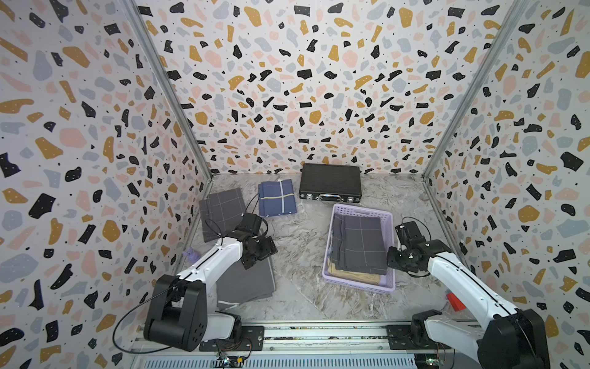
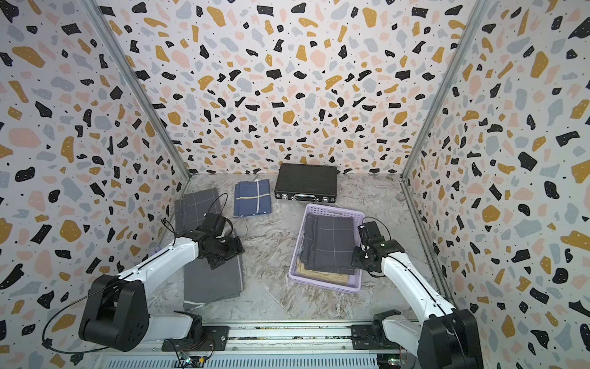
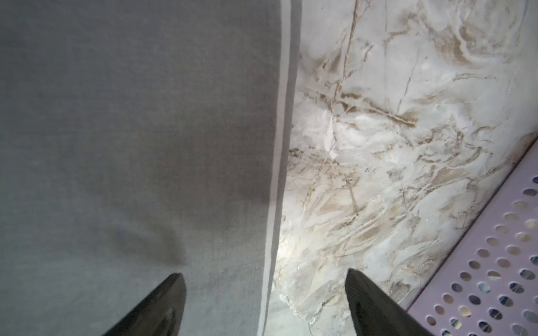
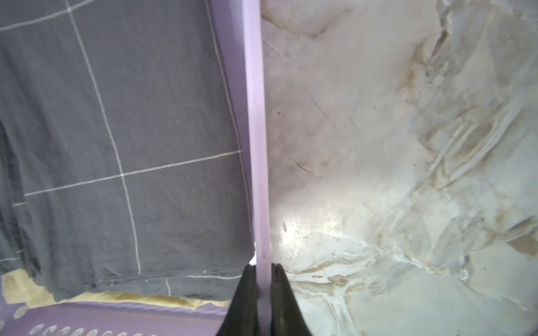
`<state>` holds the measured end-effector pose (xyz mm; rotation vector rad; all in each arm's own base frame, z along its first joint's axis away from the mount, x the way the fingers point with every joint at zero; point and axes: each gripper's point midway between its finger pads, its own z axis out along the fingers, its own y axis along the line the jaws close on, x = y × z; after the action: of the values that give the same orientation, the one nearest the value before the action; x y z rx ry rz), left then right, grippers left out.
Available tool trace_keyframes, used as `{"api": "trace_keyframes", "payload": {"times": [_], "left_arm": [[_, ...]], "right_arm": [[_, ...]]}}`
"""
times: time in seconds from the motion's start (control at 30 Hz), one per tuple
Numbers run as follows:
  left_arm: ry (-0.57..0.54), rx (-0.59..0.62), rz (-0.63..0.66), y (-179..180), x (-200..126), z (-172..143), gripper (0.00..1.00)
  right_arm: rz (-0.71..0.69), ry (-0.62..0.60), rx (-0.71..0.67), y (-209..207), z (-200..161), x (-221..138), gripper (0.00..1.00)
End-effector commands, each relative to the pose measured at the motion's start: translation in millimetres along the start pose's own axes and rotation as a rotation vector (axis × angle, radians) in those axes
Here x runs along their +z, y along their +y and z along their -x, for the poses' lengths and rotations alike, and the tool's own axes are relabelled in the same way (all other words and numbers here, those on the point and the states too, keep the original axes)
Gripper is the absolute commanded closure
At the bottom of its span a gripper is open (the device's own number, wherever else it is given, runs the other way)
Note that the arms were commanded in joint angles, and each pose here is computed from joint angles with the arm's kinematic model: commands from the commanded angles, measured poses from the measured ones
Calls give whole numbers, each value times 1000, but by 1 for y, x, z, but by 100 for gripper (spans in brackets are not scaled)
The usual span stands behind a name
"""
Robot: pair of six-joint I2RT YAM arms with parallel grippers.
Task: Put the folded pillowcase in the basket
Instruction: Move the basket to the center of the board, then move the pillowcase to the center of the board.
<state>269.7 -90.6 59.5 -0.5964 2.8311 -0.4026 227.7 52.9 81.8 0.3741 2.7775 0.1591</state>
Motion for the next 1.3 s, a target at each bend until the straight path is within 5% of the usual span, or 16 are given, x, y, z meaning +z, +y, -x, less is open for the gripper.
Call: {"api": "trace_keyframes", "payload": {"times": [0.0,0.1,0.23,0.5,0.77,0.93,1.07,1.27], "left_arm": [[39,-3,-18,-4,13,-11,11],[49,6,-15,-5,18,-16,11],[81,9,-21,-7,28,-25,11],[133,36,-56,-36,53,-47,11],[131,83,-116,-84,60,-62,12],[96,142,-166,-97,25,-57,9],[-51,243,-180,-96,-37,-38,0],[-161,105,-64,-19,-92,16,0]], "right_arm": [[-45,58,61,-18,-21,3,81],[-32,39,53,-14,-14,-10,59],[2,-40,29,-8,1,-43,48],[110,-163,1,13,28,-101,46],[294,-165,-56,51,25,-120,46],[385,-140,-215,98,4,-120,45],[440,-111,-348,147,-12,-115,44],[472,-79,-525,222,-48,-104,42]]}}
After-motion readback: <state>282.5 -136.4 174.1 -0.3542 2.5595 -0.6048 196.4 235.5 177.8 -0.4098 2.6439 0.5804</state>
